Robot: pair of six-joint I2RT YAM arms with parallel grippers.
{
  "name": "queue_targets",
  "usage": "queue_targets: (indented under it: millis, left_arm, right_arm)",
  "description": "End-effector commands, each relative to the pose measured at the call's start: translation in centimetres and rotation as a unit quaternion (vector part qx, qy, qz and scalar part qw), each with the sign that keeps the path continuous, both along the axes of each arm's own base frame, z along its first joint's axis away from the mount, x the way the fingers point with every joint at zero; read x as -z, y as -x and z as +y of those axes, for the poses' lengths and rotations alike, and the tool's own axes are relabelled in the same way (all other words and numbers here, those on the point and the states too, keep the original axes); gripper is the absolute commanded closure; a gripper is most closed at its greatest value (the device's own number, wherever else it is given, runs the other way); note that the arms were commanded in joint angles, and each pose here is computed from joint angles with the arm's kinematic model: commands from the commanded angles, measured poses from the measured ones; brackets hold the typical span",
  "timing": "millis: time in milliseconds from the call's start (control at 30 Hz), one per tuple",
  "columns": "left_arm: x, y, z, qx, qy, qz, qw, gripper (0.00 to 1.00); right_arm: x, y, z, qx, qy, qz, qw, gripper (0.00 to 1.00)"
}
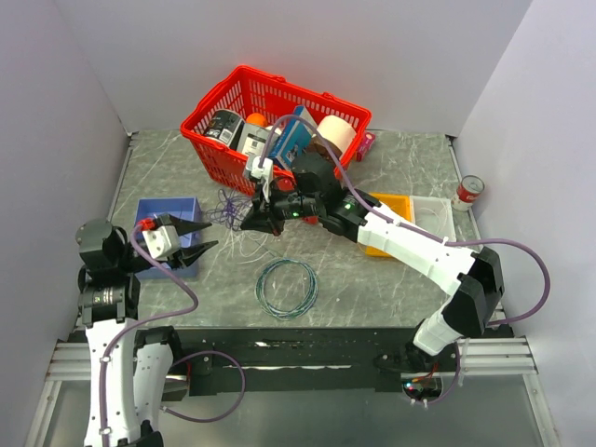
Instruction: Untangle the cables
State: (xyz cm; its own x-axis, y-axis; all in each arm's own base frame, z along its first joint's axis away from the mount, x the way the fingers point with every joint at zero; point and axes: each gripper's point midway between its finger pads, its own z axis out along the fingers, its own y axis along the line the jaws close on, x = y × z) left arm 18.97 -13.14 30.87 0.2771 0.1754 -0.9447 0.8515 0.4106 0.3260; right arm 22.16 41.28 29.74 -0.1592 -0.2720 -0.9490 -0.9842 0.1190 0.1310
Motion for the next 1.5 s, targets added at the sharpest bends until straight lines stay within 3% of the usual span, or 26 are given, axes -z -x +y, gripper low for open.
queue_targets:
  millis: [0, 133, 367, 633, 800, 933, 1067, 1300, 1467]
  left_arm:
    - [-3.2, 1.2, -0.6, 0.029, -0.011, -0.061, 0.998, 0.52]
    - [-5.2, 1.8, -0.9, 0.042, 0.003, -0.070, 0.997, 0.42]
    - [-3.9, -1.0, 0.7, -0.029, -0.029, -0.091, 0.995, 0.32]
    - [-2.3, -3.5, 2.0, -0.078, -0.047, -0.090, 0.992, 0.43]
    - [0.2, -3.9, 2.6, -0.085, -0.094, -0.101, 0.987, 0.46]
    - [-0.8, -4.1, 2.4, -0.087, -0.075, -0.107, 0.988, 0.61]
    - [-0.2, -3.3, 1.9, -0.064, -0.077, -0.099, 0.990, 0.51]
    - [0.7, -2.7, 1.4, -0.047, -0.066, -0.071, 0.994, 0.51]
    - [-0.8, -3.0, 1.6, -0.065, -0.051, -0.072, 0.994, 0.49]
  right_arm:
    - [-1.5, -0.5, 0.3, -0.008, -0.018, -0.022, 1.000, 1.00]
    - [-1.4, -0.7, 0.3, -0.006, -0.015, -0.018, 1.000, 1.00]
    - [-1.9, -0.5, 0.1, -0.005, -0.022, -0.023, 0.999, 1.00]
    - [-2.4, -0.4, 0.1, -0.008, -0.031, -0.020, 0.999, 1.00]
    - [-3.2, -0.3, 0.3, -0.010, -0.036, -0.024, 0.999, 1.00]
    - [-3.4, -0.3, 0.3, -0.011, -0.036, -0.024, 0.999, 1.00]
    - [-3.8, -0.2, 0.1, -0.009, -0.041, -0.029, 0.999, 1.00]
    - [-3.9, -0.5, 0.4, -0.006, -0.041, -0.026, 0.999, 1.00]
    - [-2.8, -2.7, 0.2, 0.041, -0.012, -0.030, 0.999, 1.00]
